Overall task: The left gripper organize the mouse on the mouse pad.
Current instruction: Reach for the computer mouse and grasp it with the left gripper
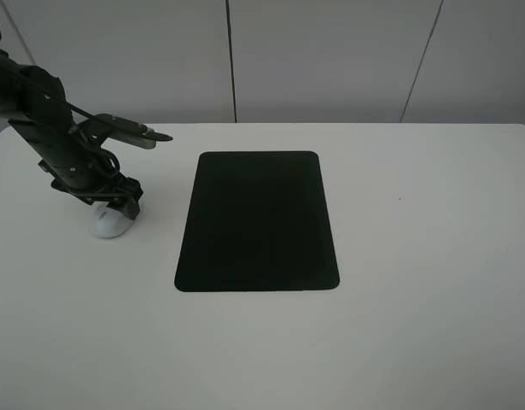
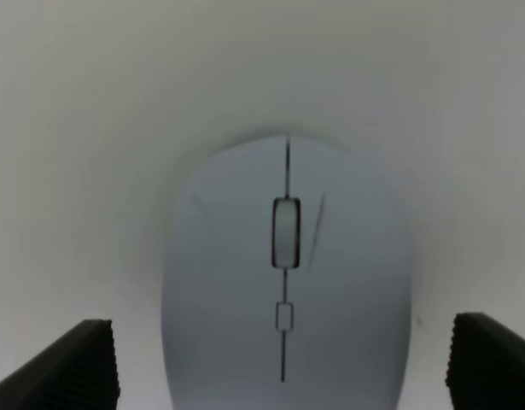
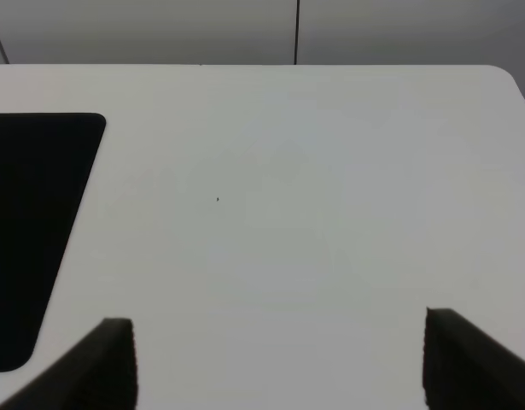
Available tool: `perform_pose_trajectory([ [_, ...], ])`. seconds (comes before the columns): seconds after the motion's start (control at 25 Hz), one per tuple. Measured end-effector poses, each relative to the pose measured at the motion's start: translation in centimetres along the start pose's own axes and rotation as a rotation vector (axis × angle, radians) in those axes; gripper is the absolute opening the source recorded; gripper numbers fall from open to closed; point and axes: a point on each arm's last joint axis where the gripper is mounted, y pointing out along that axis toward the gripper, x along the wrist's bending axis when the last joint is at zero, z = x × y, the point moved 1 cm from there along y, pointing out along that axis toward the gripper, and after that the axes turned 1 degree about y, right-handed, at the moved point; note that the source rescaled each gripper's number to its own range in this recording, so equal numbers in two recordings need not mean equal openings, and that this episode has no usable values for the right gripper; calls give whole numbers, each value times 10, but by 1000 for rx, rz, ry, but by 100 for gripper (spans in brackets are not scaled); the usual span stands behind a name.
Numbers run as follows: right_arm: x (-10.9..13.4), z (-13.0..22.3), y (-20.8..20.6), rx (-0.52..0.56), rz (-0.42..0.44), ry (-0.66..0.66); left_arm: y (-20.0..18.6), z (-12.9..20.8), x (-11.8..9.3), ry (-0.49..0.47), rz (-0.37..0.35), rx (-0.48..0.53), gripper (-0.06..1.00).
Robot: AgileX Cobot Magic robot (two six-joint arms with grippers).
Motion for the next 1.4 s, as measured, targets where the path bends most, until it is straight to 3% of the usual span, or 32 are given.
perform_pose_trajectory([
  [0.76,0,0,0,0,-2,1,20,6,-1,-31,4,-25,99],
  [0.84,0,0,0,0,-2,1,20,6,-1,-37,4,-25,86],
  [0.88,0,0,0,0,-2,1,20,6,-1,-44,5,-25,69],
  [0.96,0,0,0,0,-2,1,20,6,-1,-53,5,-25,10],
  [1.0,0,0,0,0,-2,1,20,6,-1,-53,4,-26,0],
  [1.4,0,0,0,0,-2,1,20,6,-1,-69,4,-26,1],
])
